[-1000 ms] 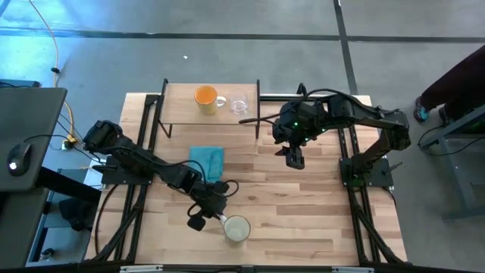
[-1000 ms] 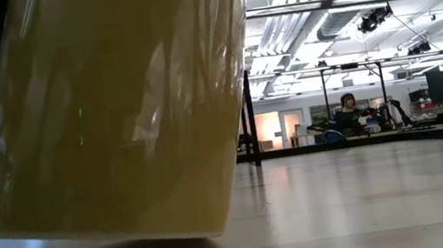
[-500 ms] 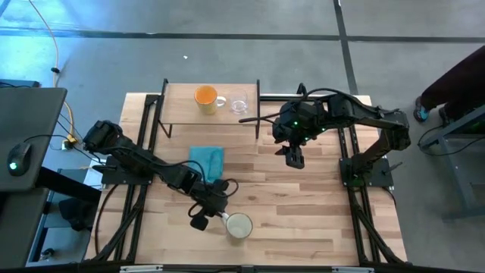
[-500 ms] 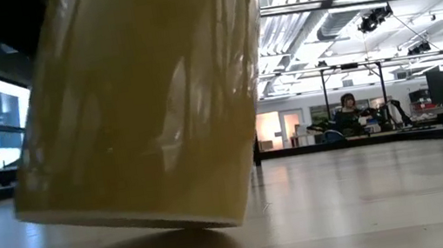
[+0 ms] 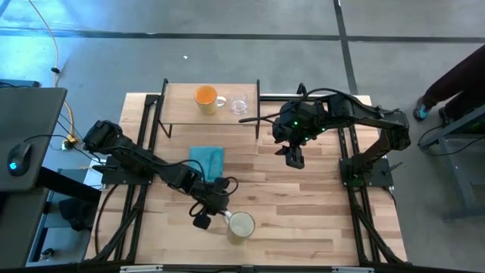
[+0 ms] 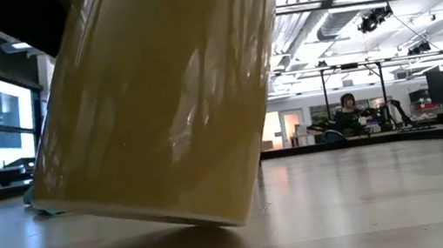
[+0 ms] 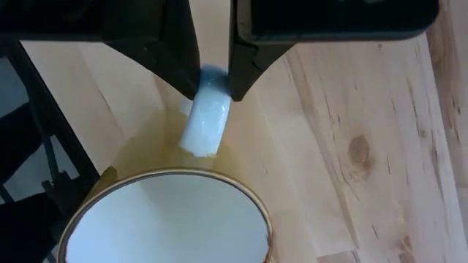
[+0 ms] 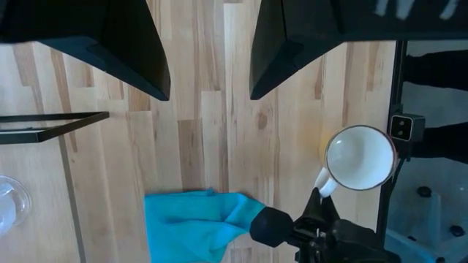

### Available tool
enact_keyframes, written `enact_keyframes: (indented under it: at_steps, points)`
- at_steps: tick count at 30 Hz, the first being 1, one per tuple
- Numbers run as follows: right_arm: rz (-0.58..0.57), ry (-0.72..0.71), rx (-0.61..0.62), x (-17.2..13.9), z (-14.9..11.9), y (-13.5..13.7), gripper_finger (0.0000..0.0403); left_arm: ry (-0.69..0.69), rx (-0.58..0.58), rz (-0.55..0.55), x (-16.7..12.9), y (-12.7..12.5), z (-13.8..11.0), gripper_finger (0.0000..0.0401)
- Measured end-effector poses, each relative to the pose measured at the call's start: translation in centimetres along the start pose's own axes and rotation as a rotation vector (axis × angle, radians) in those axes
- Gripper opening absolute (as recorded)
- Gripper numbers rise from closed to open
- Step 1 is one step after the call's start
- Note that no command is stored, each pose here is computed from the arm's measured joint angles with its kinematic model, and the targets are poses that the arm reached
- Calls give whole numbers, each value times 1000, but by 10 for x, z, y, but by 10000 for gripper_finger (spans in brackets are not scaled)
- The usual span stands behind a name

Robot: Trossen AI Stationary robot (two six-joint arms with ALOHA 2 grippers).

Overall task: Stack small to large cups/mugs on shelf
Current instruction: Put the white mug on the shelf

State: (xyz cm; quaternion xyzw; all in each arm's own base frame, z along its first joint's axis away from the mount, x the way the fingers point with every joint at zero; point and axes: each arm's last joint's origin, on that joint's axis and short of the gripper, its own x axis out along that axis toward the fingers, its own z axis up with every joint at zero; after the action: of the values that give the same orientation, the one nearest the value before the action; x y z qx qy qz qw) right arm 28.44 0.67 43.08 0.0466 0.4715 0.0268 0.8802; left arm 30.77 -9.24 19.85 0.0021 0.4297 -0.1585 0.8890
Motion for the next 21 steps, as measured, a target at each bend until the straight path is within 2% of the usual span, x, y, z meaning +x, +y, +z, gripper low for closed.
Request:
enact_keyframes:
  at_steps: [10, 14, 18, 21]
  points:
    - [0, -1, 0, 0, 0, 0, 181, 23, 67, -32, 1, -20, -4, 35]
    - [1, -15, -1, 0, 1, 0, 181, 26, 59, -37, 1, -23, -4, 35]
    - [2, -29, -4, 0, 3, 0, 181, 24, 53, 13, 1, -21, -4, 30]
    - [2, -30, -2, 0, 3, 0, 181, 30, 56, 43, 2, -19, -5, 4]
